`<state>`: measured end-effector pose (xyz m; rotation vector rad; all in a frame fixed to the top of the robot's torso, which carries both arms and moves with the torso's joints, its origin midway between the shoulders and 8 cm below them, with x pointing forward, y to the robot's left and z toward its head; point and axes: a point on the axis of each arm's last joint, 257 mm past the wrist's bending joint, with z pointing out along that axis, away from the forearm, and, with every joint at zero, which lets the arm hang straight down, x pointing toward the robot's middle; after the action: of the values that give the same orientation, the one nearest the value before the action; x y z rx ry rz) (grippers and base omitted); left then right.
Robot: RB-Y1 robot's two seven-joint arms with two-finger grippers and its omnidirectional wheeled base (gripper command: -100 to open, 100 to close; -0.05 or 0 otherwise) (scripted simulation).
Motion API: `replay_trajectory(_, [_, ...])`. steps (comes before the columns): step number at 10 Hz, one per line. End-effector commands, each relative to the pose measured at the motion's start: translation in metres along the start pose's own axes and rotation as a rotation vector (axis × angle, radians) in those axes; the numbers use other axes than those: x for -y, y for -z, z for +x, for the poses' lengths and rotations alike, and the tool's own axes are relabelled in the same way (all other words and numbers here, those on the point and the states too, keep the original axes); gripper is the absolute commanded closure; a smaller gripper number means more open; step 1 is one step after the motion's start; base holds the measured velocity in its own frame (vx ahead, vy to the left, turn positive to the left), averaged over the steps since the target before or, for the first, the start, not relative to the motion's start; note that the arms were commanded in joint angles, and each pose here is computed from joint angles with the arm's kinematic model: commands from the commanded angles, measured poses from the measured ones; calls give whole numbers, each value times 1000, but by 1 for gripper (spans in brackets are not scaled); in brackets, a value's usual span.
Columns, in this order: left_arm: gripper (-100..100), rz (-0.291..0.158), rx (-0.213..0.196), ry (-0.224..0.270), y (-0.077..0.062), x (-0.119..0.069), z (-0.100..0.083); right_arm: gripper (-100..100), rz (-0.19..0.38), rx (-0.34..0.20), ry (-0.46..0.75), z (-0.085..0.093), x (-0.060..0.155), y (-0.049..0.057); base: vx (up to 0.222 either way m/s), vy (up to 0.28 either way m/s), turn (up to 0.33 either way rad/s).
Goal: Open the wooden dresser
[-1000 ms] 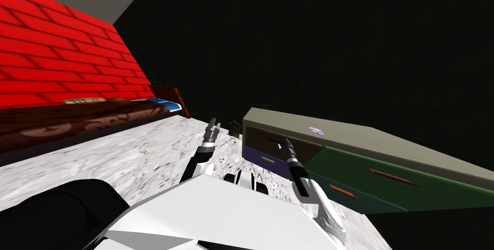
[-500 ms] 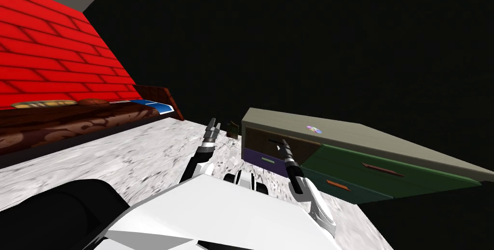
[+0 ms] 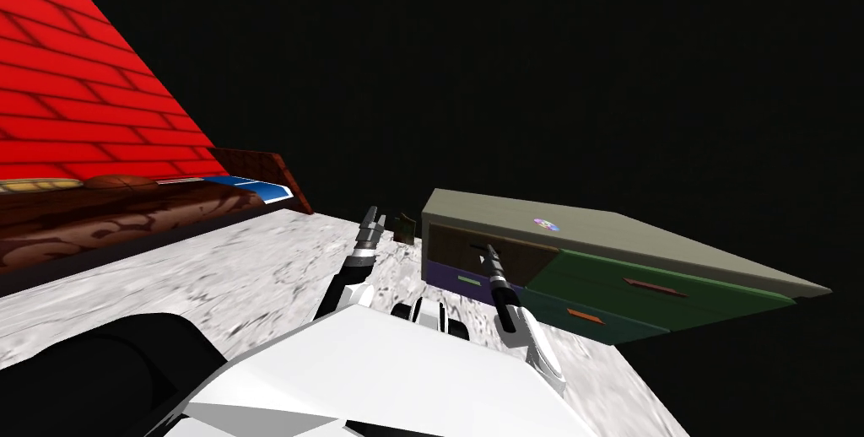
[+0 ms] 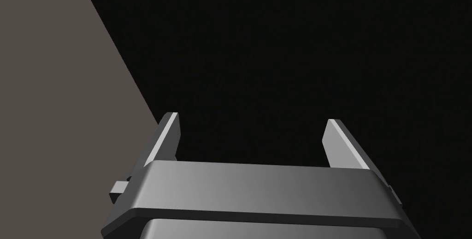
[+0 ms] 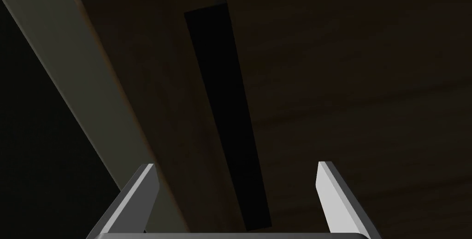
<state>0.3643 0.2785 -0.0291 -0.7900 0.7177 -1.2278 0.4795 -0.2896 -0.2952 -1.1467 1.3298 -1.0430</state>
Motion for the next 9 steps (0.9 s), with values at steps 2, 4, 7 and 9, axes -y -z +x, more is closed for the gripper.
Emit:
replay_trajectory(2, [0,0,0,0,0,0,0,-100,-9,-9,-37,-26,-15,-3,12,17,-42])
replay_trajectory(4, [0,0,0,0,0,0,0,-100,-8,-8,-40,-27,-16,-4,5,10,-14])
replay_trajectory(7, [0,0,0,0,0,0,0,100,-9,-9,-40,-29,-15,-5,-30,1,2])
replay_trajectory(9, [0,0,0,0,0,0,0,100,-9,-10,-40,-30,-13,-5,-174,6,3])
